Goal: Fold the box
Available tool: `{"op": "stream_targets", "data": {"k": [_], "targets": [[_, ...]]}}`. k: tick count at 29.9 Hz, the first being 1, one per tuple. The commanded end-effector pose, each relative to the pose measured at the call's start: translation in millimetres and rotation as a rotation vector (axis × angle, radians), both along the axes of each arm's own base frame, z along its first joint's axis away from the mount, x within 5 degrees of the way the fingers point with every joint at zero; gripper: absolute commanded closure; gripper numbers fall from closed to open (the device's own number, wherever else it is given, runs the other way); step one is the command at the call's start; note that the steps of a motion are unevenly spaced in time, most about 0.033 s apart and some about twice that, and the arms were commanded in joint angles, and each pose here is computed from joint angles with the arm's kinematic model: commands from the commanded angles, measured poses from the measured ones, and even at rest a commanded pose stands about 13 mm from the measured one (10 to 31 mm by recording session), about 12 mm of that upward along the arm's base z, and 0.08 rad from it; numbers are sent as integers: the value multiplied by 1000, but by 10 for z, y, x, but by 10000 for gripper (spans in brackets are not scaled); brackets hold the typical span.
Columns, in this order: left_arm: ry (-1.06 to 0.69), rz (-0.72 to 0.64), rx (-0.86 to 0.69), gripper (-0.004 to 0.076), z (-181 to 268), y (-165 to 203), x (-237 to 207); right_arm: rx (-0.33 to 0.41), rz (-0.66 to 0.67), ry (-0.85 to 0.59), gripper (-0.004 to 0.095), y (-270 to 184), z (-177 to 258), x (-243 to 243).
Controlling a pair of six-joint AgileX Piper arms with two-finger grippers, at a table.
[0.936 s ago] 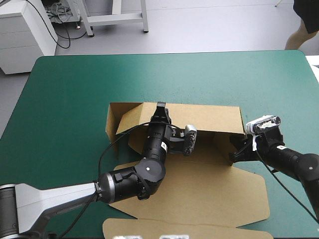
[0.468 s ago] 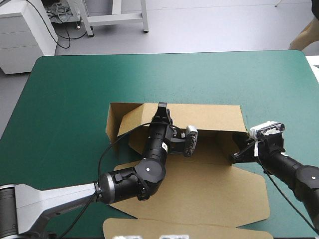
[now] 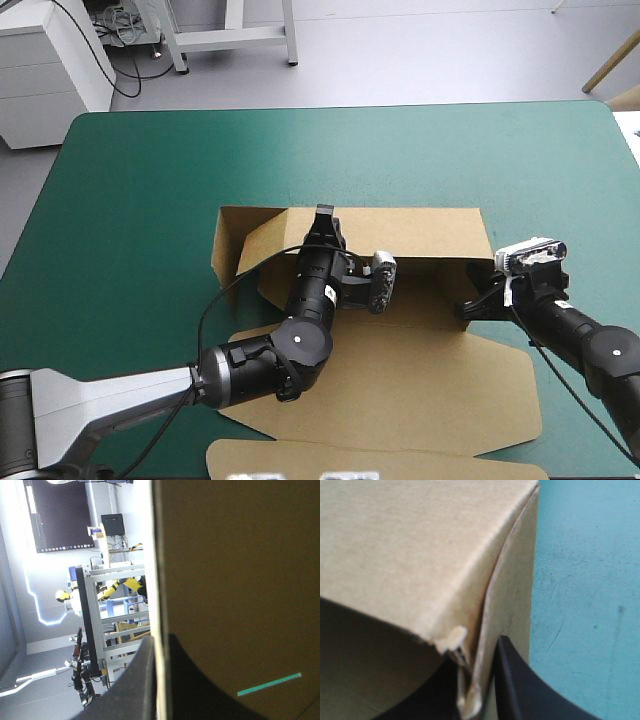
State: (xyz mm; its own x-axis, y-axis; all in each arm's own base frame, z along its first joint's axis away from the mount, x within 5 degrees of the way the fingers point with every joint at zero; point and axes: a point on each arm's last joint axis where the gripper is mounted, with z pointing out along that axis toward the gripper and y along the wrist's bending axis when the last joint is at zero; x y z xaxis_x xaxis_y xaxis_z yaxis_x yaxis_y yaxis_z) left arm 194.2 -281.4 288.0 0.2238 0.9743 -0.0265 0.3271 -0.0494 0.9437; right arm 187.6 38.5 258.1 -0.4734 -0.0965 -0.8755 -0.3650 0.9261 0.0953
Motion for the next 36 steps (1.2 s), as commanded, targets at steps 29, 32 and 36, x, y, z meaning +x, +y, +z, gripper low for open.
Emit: {"op": "stream_targets", "data": {"k": [29,32,36], "targets": [[-287,-77,-211,386,542,-75,-275,1,32,293,905,275,322,605],[-300,-114,-261,461,692,-49,-447,-10,18,318,905,268,398,646],[-319,-147,-344,687,932,75,-626,0,21,353,905,287,524,699]]}}
